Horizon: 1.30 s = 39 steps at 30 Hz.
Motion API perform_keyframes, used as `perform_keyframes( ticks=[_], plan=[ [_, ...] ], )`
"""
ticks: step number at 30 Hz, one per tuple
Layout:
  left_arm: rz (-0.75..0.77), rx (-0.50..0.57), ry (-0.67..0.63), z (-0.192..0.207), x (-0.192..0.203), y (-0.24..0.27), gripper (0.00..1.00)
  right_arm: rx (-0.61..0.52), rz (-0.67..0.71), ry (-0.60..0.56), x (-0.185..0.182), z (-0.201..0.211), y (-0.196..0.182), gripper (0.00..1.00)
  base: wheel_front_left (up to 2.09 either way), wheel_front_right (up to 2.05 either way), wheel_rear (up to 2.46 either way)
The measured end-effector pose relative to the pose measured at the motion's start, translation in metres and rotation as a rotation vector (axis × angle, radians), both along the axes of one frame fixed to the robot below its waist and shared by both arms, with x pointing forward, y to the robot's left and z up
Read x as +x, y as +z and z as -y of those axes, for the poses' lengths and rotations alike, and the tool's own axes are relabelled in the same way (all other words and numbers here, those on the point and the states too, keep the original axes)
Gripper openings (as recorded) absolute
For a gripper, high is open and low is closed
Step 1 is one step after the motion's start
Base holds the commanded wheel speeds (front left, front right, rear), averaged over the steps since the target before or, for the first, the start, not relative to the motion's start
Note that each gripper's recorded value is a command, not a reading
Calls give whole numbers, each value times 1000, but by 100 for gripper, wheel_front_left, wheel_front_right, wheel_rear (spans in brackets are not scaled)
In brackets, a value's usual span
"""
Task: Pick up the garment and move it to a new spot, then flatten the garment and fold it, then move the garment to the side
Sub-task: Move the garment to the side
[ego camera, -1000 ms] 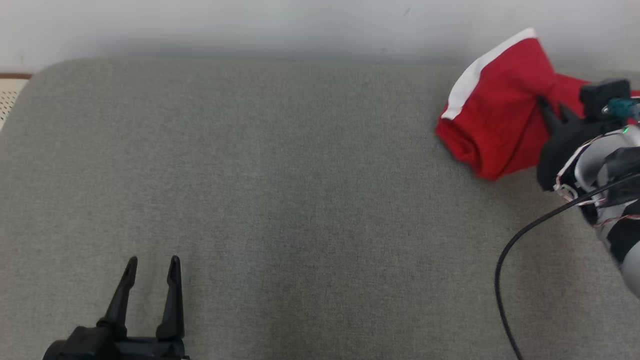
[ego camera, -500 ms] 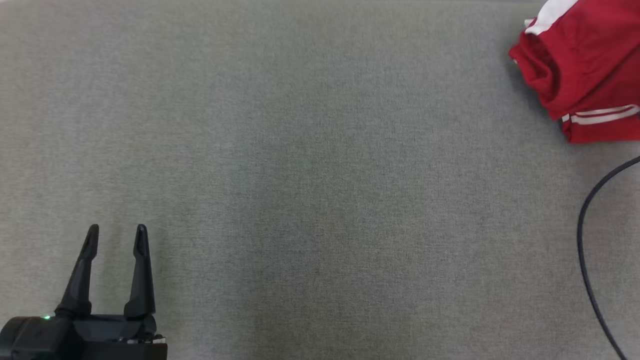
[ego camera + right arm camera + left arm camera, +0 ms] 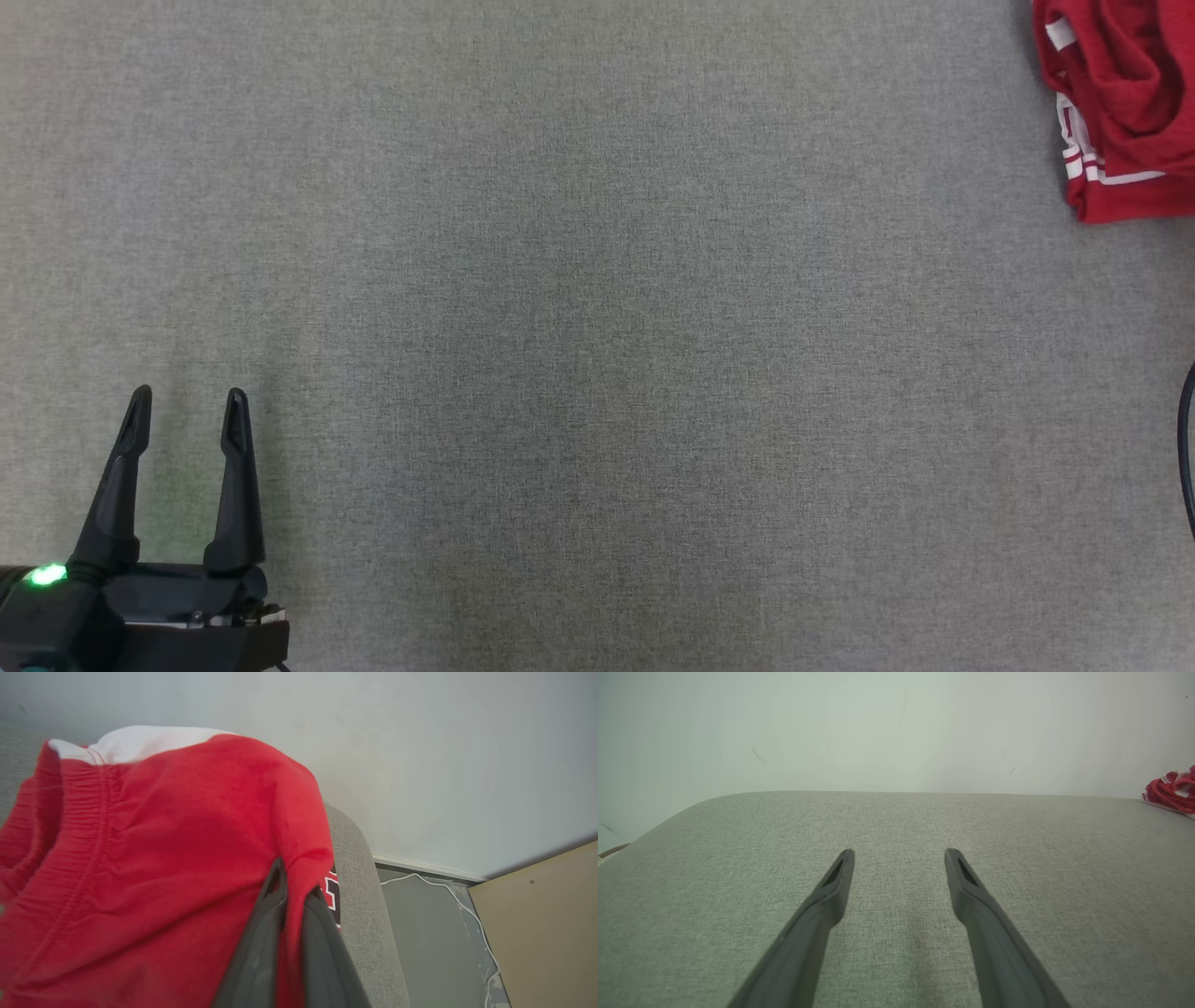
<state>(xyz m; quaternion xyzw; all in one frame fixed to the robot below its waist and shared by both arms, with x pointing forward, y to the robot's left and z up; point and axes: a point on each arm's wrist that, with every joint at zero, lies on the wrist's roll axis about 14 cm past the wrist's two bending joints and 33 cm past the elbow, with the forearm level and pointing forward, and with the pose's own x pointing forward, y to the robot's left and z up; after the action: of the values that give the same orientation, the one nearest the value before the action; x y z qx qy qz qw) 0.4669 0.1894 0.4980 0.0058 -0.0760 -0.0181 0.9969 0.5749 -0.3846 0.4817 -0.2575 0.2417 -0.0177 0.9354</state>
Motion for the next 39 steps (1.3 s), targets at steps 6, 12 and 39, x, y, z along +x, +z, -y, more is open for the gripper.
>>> perform_keyframes(
  ticks=[6,12,39],
  plan=[
    [-12,1,-6,1,1,-5,100,-12,-11,-8,-1,4,-7,49,0,0,0],
    [-13,2,3,-1,0,-4,100,-49,-15,-15,-2,10,-4,100,0,0,0],
    [73,-61,33,3,-39,45,100,451,512,217,-26,-136,102,100,0,0,0]
  ],
)
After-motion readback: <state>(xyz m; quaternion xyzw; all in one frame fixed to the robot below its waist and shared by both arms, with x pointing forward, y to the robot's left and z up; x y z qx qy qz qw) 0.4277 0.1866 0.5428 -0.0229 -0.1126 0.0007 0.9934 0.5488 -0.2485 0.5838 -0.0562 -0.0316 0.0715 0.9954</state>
